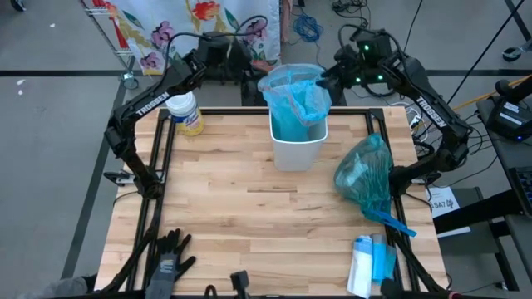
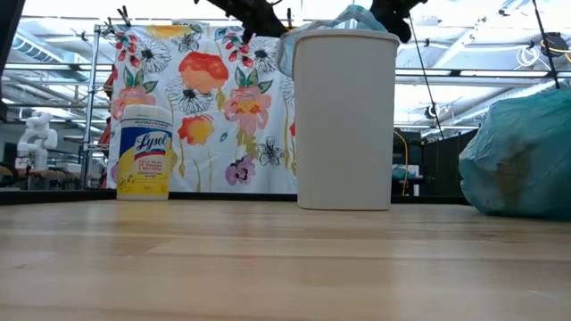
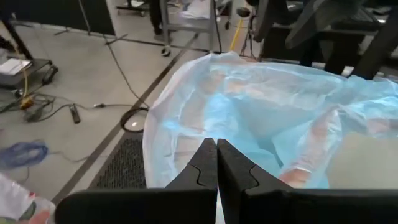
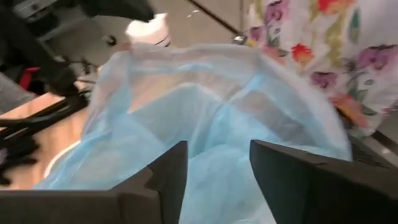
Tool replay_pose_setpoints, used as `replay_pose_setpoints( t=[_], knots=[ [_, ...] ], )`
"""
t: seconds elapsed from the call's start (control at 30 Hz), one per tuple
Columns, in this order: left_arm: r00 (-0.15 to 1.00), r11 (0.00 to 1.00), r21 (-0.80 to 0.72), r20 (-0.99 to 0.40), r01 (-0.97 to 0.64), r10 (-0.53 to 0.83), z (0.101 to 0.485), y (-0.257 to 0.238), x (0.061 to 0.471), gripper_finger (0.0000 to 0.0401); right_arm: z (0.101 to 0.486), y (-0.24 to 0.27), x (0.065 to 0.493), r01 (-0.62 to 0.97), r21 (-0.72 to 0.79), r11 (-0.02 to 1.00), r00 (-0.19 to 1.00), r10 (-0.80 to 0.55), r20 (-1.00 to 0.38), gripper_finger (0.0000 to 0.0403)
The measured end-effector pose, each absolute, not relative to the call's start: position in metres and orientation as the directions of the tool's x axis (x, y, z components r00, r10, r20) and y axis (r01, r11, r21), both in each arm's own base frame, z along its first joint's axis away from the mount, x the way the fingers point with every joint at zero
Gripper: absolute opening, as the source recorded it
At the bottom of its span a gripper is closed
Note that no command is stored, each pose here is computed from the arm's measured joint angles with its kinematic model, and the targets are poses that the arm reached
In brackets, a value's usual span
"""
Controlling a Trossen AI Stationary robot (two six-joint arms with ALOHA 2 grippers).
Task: Place trash/remove bag and relplace
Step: Insert a new trash bag into the trash bin
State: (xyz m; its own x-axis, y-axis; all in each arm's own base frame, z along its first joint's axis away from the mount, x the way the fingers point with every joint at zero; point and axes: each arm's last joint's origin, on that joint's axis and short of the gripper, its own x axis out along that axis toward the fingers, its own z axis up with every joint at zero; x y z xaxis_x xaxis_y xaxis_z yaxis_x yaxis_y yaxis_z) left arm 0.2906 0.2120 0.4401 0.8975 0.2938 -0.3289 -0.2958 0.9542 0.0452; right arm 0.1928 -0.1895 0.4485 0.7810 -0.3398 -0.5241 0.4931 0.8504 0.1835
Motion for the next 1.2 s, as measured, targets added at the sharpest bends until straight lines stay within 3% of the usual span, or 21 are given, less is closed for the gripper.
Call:
replay_pose_setpoints(
  t=[0.13, 0.4, 0.73, 0.9, 1.2],
  knots=[
    [0.913, 0.973, 0.027, -0.342, -0.228, 0.223, 0.434, 0.209, 0.299, 0.0, 0.445, -0.182, 0.2, 0.439, 0.196, 0.877, 0.791, -0.274, -0.547, 0.0132],
    [0.916, 0.995, -0.038, -0.393, -0.097, 0.074, 0.423, 0.193, 0.312, 0.0, 0.433, -0.16, 0.209, 0.362, 0.204, 0.909, 0.741, -0.148, -0.655, 0.0011],
    [0.827, 0.98, -0.2, -0.551, -0.003, -0.11, 0.405, 0.169, 0.311, 0.0, 0.423, -0.13, 0.215, 0.285, 0.272, 0.919, 0.661, 0.017, -0.75, 0.0002],
    [0.801, 0.976, -0.215, -0.588, -0.023, -0.111, 0.401, 0.164, 0.31, 0.0, 0.424, -0.112, 0.225, 0.162, 0.333, 0.929, 0.681, 0.139, -0.719, 0.0001],
    [0.749, 0.958, -0.279, -0.649, -0.07, -0.135, 0.395, 0.155, 0.309, 0.0, 0.423, -0.091, 0.233, 0.1, 0.349, 0.932, 0.657, 0.202, -0.727, 0.0]
  ],
)
